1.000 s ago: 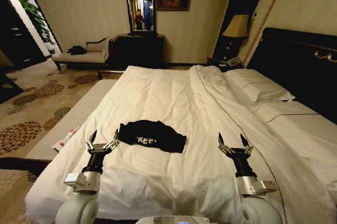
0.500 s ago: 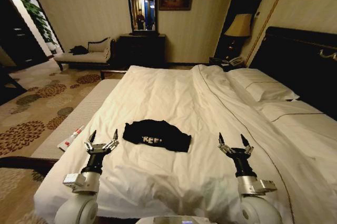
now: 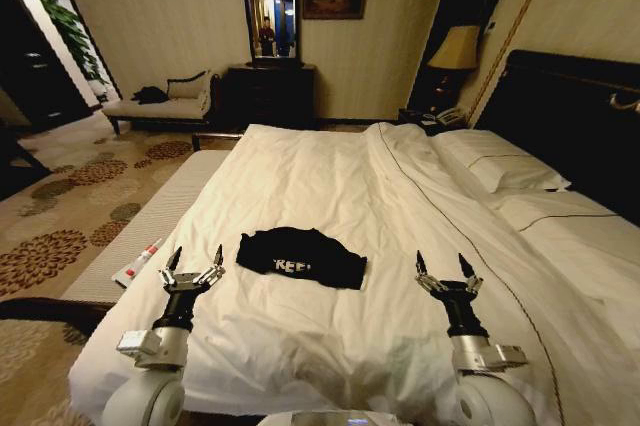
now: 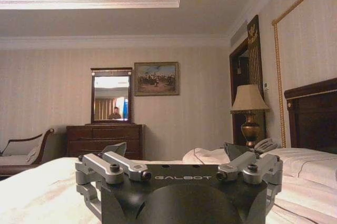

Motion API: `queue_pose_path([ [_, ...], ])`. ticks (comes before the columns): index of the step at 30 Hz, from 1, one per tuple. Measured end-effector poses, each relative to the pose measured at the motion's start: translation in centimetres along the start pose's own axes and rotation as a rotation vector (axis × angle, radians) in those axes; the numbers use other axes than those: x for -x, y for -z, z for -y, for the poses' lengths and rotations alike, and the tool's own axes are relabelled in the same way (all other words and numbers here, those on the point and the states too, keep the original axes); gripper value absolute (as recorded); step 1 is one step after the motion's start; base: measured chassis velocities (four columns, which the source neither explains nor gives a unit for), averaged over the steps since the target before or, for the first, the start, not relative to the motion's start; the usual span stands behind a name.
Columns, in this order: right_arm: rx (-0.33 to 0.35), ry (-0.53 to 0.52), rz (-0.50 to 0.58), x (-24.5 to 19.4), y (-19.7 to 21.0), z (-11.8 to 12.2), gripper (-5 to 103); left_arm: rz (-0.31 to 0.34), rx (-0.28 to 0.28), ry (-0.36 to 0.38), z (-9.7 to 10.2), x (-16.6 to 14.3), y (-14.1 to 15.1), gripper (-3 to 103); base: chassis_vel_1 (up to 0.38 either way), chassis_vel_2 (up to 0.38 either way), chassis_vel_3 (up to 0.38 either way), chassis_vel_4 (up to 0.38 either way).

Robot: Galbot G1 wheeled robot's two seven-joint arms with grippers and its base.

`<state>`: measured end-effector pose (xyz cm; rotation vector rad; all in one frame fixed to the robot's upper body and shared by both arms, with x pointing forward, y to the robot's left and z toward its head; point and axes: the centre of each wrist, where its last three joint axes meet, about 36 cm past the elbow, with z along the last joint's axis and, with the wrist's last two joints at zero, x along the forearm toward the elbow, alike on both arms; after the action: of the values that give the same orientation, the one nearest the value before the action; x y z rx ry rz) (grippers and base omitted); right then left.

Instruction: Fold the clothes on the bed.

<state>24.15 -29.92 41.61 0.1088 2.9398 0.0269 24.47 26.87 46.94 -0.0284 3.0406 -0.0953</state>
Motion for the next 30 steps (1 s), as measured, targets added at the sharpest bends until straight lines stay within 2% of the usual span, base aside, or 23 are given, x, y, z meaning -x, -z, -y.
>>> queue_pose_path([
  [9, -0.010, -0.006, -0.003, 0.0, -0.2, 0.0, 100, 0.001, 0.001, 0.002, -0.1, 0.0, 0.0, 100, 0.000, 0.000, 0.000, 0.000],
  [21, 0.027, -0.009, 0.026, 0.6, -0.9, 0.0, 100, -0.009, 0.000, 0.013, -0.6, 1.3, -0.9, 100, -0.002, 0.014, 0.000, -0.023],
  [27, 0.041, -0.024, 0.021, 1.5, -1.6, 0.2, 100, -0.033, 0.004, 0.037, -1.8, 3.7, -1.7, 100, 0.000, 0.000, 0.000, 0.000],
  [30, 0.052, -0.040, 0.015, 2.7, -1.6, 0.3, 100, -0.083, -0.026, 0.052, -2.4, 4.9, -2.1, 100, 0.000, 0.000, 0.000, 0.000],
])
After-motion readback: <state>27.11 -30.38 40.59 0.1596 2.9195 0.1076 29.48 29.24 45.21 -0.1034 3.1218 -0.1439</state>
